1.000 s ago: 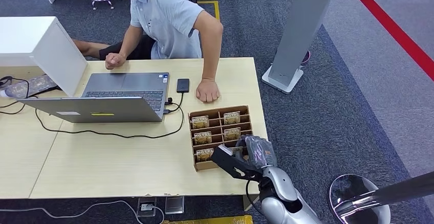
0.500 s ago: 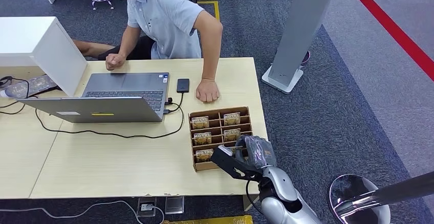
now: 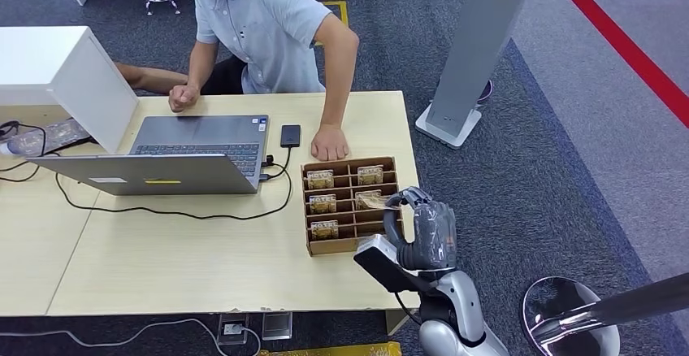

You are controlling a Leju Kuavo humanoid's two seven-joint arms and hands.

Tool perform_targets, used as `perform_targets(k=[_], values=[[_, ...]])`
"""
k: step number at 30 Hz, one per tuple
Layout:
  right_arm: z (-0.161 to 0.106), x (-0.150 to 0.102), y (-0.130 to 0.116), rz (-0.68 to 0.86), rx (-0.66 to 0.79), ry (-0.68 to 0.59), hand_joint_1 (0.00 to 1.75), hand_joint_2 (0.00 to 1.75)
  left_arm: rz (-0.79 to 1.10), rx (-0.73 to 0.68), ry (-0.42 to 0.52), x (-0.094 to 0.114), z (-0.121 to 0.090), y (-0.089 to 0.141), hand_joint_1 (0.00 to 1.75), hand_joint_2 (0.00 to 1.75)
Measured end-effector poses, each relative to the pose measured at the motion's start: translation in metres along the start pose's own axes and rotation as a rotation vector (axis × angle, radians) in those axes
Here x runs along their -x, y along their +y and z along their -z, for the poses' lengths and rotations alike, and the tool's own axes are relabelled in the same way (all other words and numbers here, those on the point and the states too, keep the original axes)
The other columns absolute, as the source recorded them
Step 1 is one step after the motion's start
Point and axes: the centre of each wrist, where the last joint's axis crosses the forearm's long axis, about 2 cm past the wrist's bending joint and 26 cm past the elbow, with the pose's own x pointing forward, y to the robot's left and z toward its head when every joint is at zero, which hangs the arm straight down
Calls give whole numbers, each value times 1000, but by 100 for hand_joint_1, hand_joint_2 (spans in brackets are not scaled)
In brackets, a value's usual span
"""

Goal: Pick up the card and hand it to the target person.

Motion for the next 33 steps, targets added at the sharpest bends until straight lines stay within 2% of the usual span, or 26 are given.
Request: perform_targets(k=[5, 8, 11, 14, 18, 23, 27, 33], values=[[0, 0, 6, 13, -7, -1, 175, 175, -3, -4, 5, 0, 0, 2, 0, 175], [5, 6, 20, 23, -86, 49, 175, 175, 10, 0, 2, 0, 1, 4, 0, 175], [30, 12, 35, 6, -169, 80, 175, 175, 43, 10, -4, 0, 1, 6, 0, 175], [73, 12, 46, -4, -222, 92, 175, 175, 75, 20, -17, 0, 1, 7, 0, 175], [123, 15, 52, -27, -250, 133, 175, 175, 111, 23, -26, -1, 1, 7, 0, 175], [174, 17, 53, -118, -290, 160, 175, 175, 129, 31, -46, -1, 1, 3, 0, 175], [186, 12, 59, -175, -361, 190, 175, 175, 134, 26, -28, -1, 1, 3, 0, 175], [192, -15, 79, -240, -493, 185, 175, 175, 97, 18, -7, -1, 1, 3, 0, 175]])
